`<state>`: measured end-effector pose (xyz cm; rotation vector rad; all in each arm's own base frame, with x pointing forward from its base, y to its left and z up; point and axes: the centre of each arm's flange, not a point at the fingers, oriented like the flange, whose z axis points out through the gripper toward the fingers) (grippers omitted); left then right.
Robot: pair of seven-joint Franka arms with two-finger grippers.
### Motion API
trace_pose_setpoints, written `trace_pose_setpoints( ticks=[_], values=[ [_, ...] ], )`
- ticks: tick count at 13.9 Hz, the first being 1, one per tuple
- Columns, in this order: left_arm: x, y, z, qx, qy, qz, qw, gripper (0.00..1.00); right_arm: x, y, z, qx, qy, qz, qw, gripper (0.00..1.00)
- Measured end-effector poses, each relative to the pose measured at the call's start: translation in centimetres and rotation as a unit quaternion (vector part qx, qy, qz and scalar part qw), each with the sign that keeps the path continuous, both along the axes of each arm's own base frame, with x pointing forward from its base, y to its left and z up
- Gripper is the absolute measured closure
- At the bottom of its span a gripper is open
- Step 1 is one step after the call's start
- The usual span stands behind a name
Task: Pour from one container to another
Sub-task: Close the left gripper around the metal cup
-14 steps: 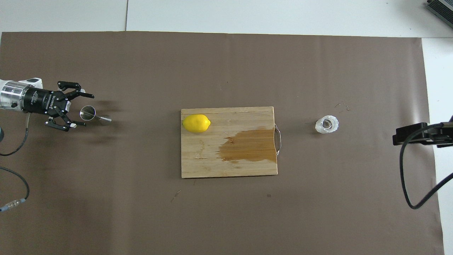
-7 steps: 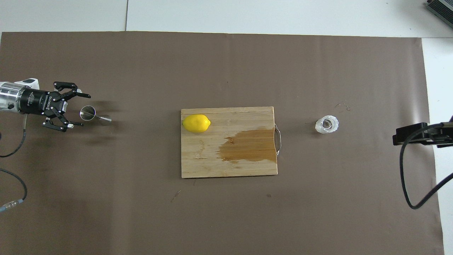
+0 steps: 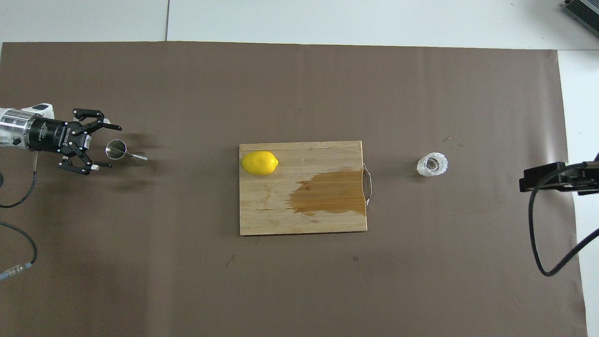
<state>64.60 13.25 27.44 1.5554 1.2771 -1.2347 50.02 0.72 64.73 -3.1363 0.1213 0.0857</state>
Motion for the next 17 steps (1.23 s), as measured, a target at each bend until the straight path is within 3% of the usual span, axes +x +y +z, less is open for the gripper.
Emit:
trace_pose_setpoints(
  ticks=[12, 13, 15, 16, 17],
  values=[
    [0.18, -0.22, -0.49, 0.001, -0.007, 0.002, 1.000, 0.04, 0.00, -0.04, 0.00, 0.000, 0.000, 0.000, 1.000, 0.00],
    [0.19, -0.25, -0.48, 0.001, -0.007, 0.002, 1.000, 0.07, 0.00, -0.04, 0.00, 0.000, 0.000, 0.000, 1.000, 0.00],
    [0.21, -0.34, -0.45, 0.000, -0.010, 0.001, 1.000, 0.25, 0.00, -0.04, 0.00, 0.000, 0.000, 0.000, 1.000, 0.00],
    [0.22, -0.37, -0.44, 0.000, -0.010, 0.000, 1.000, 0.25, 0.00, -0.05, 0.00, 0.000, 0.000, 0.000, 1.000, 0.00],
    [0.22, -0.37, -0.44, 0.000, -0.010, 0.000, 1.000, 0.33, 0.00, -0.05, 0.00, 0.000, 0.000, -0.001, 1.000, 0.00]
  ],
)
